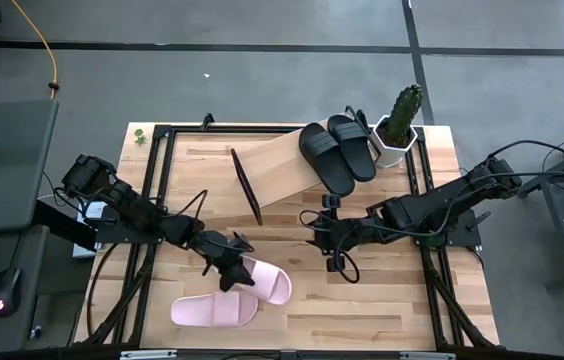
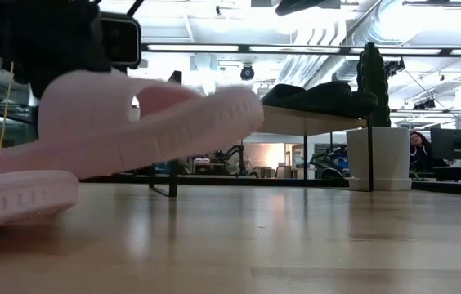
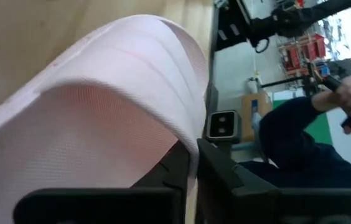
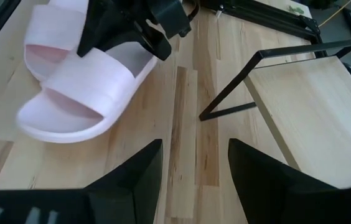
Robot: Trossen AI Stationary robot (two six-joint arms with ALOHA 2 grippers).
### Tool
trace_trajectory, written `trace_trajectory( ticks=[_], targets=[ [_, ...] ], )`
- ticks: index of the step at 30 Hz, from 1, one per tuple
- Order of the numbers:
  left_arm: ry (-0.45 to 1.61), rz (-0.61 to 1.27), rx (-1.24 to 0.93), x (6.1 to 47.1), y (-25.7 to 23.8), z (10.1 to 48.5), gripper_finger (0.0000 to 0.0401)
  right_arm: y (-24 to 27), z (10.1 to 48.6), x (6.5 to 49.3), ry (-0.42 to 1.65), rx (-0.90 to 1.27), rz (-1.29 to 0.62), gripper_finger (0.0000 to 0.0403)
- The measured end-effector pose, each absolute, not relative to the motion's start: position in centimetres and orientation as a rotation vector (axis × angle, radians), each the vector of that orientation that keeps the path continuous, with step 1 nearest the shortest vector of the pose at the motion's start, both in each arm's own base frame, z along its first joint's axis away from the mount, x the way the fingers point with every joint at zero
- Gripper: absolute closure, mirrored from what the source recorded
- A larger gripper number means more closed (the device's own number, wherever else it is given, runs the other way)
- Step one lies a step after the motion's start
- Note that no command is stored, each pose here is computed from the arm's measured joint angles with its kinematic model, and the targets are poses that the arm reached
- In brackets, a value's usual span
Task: Pick and place slides into the shelf
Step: Put the right pink slide on the shelf
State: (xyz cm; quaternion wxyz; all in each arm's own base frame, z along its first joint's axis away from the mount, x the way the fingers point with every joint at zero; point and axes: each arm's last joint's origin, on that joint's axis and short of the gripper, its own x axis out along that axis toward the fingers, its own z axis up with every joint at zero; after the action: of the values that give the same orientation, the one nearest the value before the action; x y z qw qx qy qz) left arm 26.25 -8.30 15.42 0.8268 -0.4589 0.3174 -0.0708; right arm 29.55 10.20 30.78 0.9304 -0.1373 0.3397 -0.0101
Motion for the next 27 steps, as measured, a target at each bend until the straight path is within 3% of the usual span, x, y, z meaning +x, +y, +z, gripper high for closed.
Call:
trace_trajectory(
  ticks=[5,13,20,27],
  targets=[
    [0.667,-0.198,-0.960,26.9,-8.6,16.4,0.0396,10.2,30.8,29.5,0.697,-0.304,-0.012,0.0229],
    [0.646,-0.232,-0.937,27.9,-8.9,17.9,0.0376,12.6,31.5,28.6,0.634,-0.521,-0.037,0.0229],
    [0.638,-0.258,-0.869,29.2,-9.3,19.8,0.0396,15.5,32.7,27.2,0.559,-0.627,-0.081,0.0229],
    [0.631,-0.276,-0.808,30.4,-9.7,22.4,0.0378,17.5,32.8,25.6,0.525,-0.739,-0.116,0.0229]
  ],
)
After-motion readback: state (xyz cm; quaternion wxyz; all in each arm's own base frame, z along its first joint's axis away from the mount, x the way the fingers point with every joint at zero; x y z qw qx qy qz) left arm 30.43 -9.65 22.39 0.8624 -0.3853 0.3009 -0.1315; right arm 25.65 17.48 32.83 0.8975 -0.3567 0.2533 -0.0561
